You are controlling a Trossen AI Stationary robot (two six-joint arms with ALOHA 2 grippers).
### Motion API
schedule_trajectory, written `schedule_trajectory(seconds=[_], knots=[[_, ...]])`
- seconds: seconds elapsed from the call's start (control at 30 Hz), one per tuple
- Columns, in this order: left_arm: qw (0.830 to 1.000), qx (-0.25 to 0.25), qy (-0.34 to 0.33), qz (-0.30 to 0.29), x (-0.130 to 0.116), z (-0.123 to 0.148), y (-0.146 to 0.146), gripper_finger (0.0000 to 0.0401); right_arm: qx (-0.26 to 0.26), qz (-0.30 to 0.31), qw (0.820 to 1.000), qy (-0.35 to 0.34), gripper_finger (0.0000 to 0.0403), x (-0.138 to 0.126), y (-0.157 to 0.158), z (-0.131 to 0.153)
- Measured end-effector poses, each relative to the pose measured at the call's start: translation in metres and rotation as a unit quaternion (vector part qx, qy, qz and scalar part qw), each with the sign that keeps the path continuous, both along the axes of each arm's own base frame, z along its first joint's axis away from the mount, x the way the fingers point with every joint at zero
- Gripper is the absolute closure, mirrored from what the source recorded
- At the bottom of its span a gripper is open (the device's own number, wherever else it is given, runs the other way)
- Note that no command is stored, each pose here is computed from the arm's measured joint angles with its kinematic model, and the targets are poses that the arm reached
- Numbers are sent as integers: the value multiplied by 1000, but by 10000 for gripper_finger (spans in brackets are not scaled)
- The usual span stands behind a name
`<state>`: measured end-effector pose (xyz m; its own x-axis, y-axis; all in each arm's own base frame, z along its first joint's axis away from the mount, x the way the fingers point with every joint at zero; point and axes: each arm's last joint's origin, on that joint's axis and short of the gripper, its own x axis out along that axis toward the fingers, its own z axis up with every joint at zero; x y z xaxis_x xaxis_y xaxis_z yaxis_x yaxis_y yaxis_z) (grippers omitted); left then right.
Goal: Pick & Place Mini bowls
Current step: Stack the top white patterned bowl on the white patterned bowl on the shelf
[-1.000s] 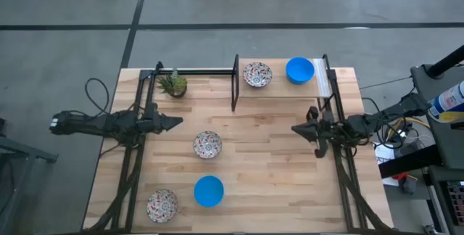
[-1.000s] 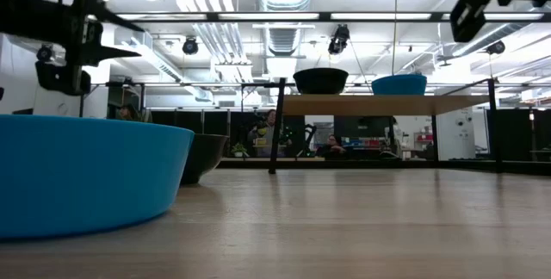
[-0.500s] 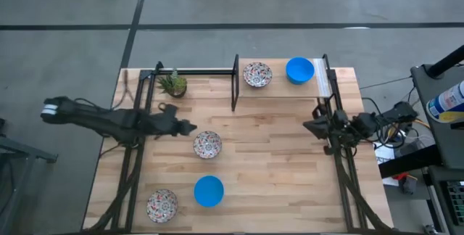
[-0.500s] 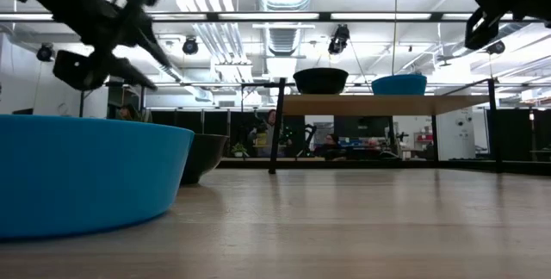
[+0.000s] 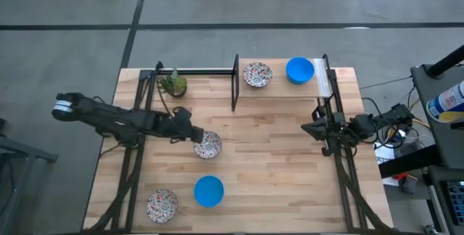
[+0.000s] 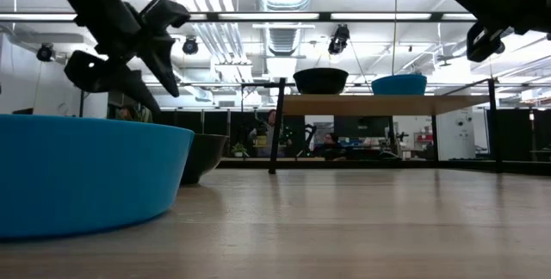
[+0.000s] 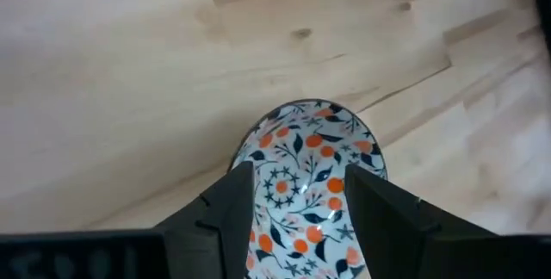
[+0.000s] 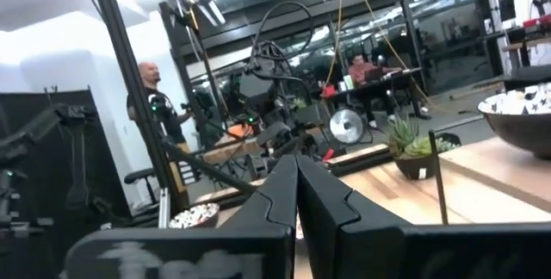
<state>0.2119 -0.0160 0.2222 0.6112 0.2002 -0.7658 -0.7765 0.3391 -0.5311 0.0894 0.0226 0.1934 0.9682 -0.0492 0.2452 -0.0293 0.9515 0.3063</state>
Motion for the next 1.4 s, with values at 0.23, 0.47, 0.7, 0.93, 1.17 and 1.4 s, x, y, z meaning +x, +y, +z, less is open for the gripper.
schedule_trajectory(seconds=[0.23,0.47,0.7,0.93,1.17,1.4], knots=[[997,22,67,-17,9,-13,0,227,-4,-1,1000,-1,394,0,0,0],[994,22,99,-30,15,-27,-1,227,-4,-1,1000,0,394,0,0,0],[992,19,121,-31,18,-36,2,227,-4,-1,1000,0,394,0,0,0],[989,16,143,-46,21,-43,7,254,-4,-2,1000,0,394,0,0,0],[988,21,144,-59,22,-44,12,322,-5,-2,1000,1,394,0,0,0],[990,25,126,-59,24,-43,20,391,-5,-2,1000,1,394,0,0,0]])
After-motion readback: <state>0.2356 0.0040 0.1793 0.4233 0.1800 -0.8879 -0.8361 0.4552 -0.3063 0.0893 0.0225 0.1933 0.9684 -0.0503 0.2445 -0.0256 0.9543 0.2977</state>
